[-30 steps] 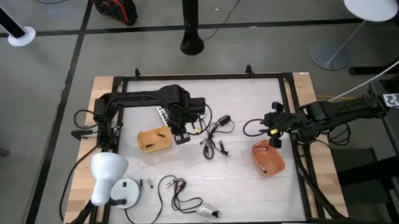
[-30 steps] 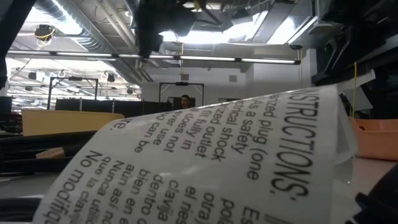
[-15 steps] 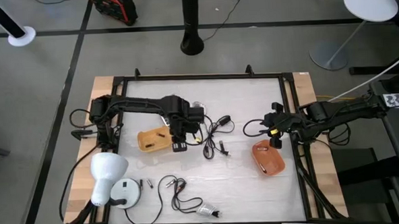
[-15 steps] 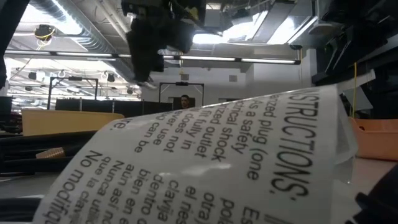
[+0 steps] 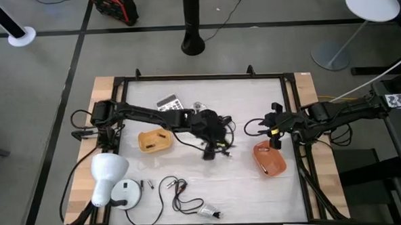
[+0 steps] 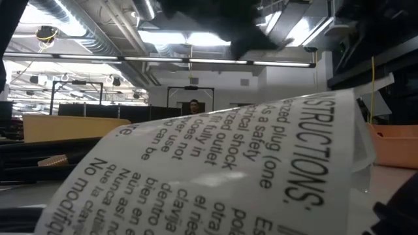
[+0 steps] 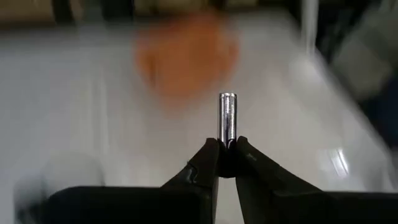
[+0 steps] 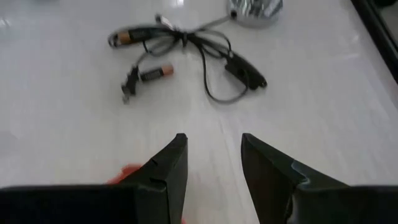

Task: Sort batteries
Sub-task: Put the silver battery into the orange bin

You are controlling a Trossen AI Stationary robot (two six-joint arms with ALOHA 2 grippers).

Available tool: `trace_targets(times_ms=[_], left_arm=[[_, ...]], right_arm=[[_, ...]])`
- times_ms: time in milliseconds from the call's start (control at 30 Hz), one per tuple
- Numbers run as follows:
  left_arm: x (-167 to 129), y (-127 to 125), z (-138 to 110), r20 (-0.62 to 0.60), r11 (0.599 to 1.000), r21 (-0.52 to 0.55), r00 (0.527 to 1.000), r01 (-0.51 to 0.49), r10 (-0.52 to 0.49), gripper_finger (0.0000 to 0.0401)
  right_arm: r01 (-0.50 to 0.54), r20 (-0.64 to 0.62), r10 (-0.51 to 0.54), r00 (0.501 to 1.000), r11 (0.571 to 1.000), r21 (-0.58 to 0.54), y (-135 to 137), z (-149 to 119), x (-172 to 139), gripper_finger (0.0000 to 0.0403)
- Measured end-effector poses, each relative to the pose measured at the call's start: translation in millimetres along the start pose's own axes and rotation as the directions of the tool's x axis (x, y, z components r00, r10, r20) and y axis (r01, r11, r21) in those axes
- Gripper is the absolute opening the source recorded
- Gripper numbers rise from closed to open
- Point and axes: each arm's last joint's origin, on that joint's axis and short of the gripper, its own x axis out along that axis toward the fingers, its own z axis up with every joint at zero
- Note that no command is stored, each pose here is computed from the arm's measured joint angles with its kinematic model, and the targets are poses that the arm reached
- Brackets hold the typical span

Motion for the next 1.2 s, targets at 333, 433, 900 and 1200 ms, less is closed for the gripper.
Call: trace_targets(times_ms=[333, 433, 900, 1200], left_arm=[[71.0, -20.6, -5.9, 0.411, 0.982, 0.185, 0.911, -0.041, -0.039, 0.0033], [94.2, -18.5, -13.3, 0.492, 0.975, 0.183, 0.871, -0.123, 0.018, 0.0033], [186.0, 13.7, -33.5, 0.486, 0.982, 0.096, 0.869, -0.163, 0.097, 0.0033], [185.4, 22.7, -31.5, 0.439, 0.989, -0.031, 0.887, -0.142, 0.141, 0.0116]], right_arm=[[0.012, 0.143, -0.013, 0.99, 1.0, 0.011, 1.1, 15.8, -5.1, 0.0144], [0.027, 0.165, -0.024, 0.986, 1.0, -0.017, 0.4, 20.2, -9.5, 0.0144], [0.033, 0.193, -0.021, 0.981, 0.998, -0.056, -0.1, 26.6, -16.7, 0.0144], [0.041, 0.182, -0.024, 0.983, 0.995, -0.093, -0.3, 25.4, -16.5, 0.0144]])
